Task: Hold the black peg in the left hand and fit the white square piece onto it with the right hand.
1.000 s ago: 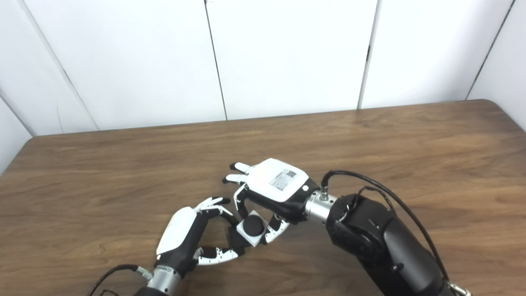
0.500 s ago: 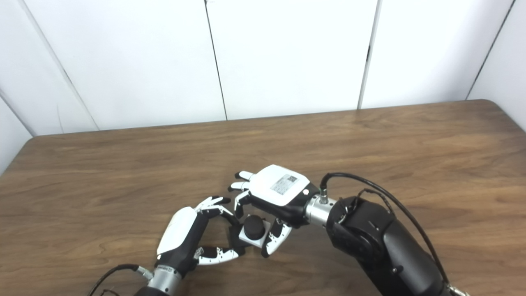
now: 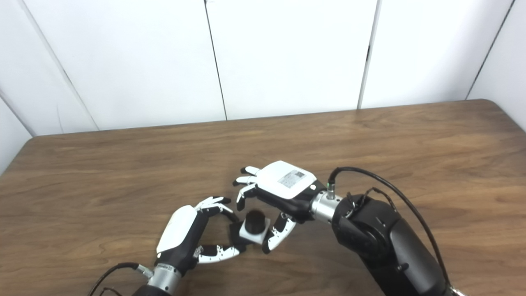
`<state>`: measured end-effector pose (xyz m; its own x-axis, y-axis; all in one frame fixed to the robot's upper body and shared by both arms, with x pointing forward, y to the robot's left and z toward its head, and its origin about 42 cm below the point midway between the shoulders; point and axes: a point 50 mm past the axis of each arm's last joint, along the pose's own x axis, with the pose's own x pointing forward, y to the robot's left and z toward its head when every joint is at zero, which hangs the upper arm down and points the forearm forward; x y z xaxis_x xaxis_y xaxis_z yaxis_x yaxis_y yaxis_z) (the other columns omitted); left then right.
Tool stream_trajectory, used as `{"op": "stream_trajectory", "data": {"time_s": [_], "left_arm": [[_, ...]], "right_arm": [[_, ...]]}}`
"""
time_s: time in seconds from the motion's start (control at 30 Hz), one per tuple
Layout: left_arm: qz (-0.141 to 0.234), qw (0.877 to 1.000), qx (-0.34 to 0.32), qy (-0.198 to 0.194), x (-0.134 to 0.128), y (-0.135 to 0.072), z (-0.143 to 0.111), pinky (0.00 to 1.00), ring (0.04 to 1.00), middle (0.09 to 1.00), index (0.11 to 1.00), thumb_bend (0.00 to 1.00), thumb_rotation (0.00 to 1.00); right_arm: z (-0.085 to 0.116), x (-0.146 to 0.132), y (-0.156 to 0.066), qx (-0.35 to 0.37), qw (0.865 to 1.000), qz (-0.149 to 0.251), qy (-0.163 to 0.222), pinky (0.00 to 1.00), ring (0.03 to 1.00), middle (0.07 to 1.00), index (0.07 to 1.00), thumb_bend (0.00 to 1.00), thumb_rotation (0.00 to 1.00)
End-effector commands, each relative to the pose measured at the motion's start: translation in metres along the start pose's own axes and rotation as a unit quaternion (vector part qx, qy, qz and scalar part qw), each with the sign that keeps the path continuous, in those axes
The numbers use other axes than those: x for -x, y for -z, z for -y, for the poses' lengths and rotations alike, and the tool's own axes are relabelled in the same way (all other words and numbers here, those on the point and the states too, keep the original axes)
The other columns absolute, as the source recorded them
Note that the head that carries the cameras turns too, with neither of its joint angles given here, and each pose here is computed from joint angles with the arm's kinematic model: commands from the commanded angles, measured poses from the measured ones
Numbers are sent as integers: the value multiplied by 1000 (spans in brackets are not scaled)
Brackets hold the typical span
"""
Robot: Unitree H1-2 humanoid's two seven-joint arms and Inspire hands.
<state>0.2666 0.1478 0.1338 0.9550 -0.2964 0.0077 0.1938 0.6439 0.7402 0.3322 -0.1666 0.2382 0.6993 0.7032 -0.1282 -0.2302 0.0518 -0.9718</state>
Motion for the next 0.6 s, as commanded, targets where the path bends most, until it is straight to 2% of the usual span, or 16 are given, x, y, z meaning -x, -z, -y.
{"op": "stream_trajectory", "data": {"time_s": [0.0,0.23,0.4,0.57], "left_arm": [[-26,999,8,32,6,8,9,814,877,832,652,725,501],[-32,999,19,17,7,9,2,800,867,828,686,753,624],[-28,999,14,6,6,13,-2,778,848,818,695,803,718],[-33,999,10,4,6,15,-5,772,844,816,694,839,770]], "right_arm": [[14,2,5,-13,999,-6,42,852,967,911,727,936,303],[8,8,15,-33,998,-20,53,839,955,910,768,955,327],[3,12,26,-66,995,-32,63,833,944,907,765,976,317],[2,16,32,-80,993,-45,67,836,945,912,767,970,322]]}}
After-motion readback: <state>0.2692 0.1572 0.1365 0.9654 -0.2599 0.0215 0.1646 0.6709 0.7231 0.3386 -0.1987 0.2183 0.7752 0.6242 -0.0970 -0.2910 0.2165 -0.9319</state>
